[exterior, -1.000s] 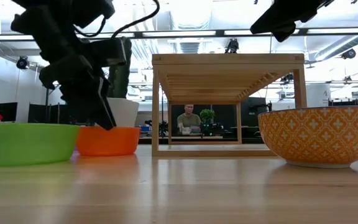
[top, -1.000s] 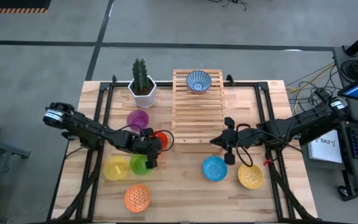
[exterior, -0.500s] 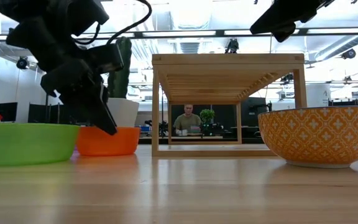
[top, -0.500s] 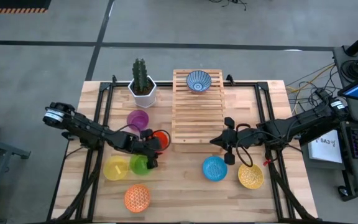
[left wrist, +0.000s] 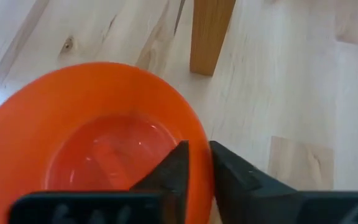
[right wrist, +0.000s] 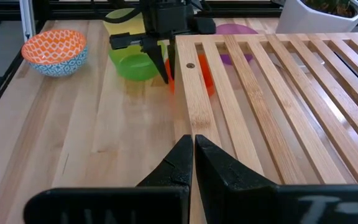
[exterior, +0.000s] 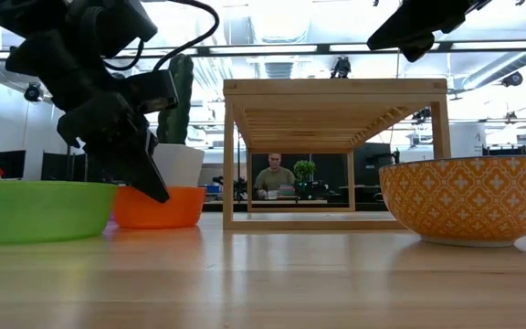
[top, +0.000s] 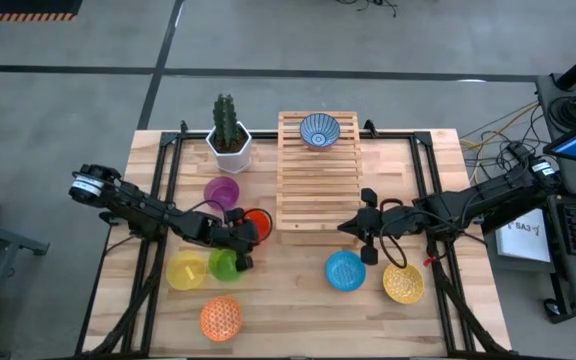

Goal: Place and stack bowls onto a shelf
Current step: Put the orange bowl on the shelf

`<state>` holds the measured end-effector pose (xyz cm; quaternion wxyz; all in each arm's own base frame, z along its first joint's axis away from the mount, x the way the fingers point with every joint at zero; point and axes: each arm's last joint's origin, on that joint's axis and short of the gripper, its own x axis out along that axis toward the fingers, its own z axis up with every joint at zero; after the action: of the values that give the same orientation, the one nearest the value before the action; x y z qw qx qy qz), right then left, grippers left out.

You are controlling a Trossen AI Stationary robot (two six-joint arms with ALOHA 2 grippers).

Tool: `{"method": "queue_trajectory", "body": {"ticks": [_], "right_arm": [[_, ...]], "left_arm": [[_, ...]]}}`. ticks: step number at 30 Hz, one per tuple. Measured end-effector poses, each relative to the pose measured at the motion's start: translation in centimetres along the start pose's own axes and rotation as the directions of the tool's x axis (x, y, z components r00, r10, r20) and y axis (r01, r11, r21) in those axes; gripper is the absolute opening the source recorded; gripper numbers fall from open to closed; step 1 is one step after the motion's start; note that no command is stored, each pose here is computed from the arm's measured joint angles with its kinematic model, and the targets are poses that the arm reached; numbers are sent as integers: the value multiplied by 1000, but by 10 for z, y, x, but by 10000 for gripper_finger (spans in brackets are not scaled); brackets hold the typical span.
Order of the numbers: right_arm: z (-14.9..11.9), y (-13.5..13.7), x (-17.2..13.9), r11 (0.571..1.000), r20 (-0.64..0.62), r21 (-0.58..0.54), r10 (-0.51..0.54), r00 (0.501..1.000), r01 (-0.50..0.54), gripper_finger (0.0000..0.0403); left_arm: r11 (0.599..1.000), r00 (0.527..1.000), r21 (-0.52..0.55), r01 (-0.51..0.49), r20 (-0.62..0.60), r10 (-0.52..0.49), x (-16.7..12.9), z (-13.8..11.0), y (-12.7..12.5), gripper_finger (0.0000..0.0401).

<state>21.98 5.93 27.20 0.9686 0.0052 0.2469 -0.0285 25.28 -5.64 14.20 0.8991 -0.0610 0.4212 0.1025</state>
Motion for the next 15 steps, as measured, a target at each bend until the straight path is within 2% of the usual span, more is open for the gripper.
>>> {"method": "queue_trajectory", "body": {"ticks": [2, 8, 15], "right_arm": [[0, 0, 0, 1000, 0, 0, 0, 1000, 0, 9], [0, 0, 0, 1000, 0, 1, 0, 1000, 0, 9], [0, 0, 0, 1000, 0, 1, 0, 1000, 0, 9]], "left_arm": [[1000, 1000, 3, -4, -8, 4, 0, -1, 0, 8], [1000, 1000, 13, -17, -18, 17, -3, 4, 0, 2], [992, 995, 114, -45, -80, 54, -30, 31, -3, 0]]}}
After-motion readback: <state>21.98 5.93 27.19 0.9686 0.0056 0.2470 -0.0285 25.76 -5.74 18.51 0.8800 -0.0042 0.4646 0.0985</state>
